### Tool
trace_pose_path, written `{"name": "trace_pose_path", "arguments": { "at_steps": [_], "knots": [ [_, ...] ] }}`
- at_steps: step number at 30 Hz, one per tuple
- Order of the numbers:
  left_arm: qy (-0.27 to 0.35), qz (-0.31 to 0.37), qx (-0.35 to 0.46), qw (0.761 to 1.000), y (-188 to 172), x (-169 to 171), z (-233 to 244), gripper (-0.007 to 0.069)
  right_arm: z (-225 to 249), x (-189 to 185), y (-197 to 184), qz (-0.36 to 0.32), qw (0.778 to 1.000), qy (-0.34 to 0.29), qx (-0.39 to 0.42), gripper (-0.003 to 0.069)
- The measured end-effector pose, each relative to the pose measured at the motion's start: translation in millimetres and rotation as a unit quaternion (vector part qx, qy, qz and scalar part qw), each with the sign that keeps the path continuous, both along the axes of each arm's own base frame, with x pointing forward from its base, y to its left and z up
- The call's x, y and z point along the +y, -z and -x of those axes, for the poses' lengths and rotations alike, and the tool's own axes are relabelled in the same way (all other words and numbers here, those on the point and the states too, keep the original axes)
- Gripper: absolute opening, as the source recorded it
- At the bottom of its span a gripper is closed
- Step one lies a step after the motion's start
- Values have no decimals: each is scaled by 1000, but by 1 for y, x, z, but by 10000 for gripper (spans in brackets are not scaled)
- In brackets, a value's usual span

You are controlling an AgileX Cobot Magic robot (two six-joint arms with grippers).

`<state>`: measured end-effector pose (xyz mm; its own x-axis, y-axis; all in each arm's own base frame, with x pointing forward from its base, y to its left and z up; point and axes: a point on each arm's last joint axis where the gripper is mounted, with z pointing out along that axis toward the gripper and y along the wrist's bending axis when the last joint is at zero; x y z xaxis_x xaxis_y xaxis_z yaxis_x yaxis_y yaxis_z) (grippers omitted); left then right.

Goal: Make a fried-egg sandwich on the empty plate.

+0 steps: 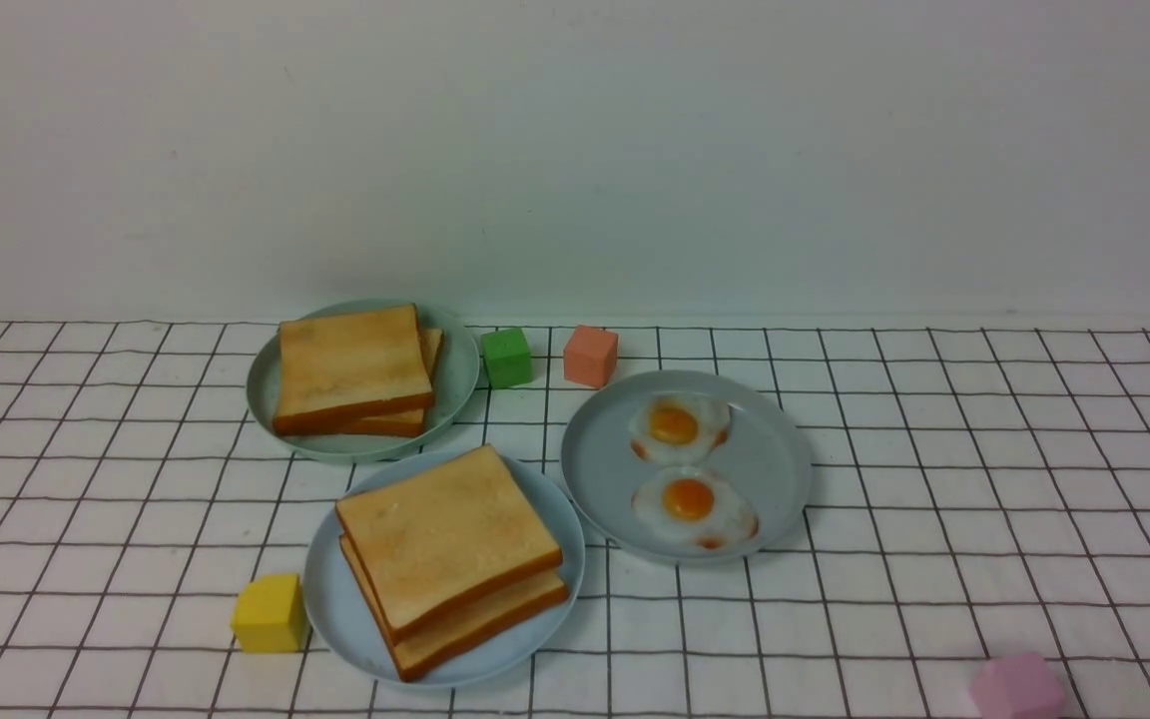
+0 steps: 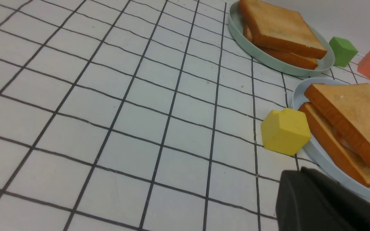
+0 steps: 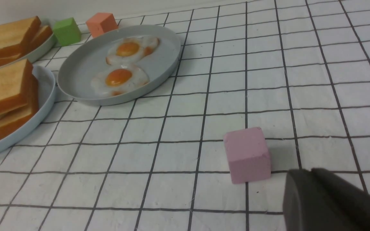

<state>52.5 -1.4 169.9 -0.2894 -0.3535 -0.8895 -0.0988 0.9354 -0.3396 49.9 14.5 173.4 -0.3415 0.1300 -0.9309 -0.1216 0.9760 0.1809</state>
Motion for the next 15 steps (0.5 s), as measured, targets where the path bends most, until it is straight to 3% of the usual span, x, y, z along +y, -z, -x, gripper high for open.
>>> {"name": "trace_pose_path", "arguments": {
  "at_steps": [15],
  "knots": [
    [0,0,0,1000,0,0,0,0,0,0,0,0,1000,0,0,70]
  ]
}}
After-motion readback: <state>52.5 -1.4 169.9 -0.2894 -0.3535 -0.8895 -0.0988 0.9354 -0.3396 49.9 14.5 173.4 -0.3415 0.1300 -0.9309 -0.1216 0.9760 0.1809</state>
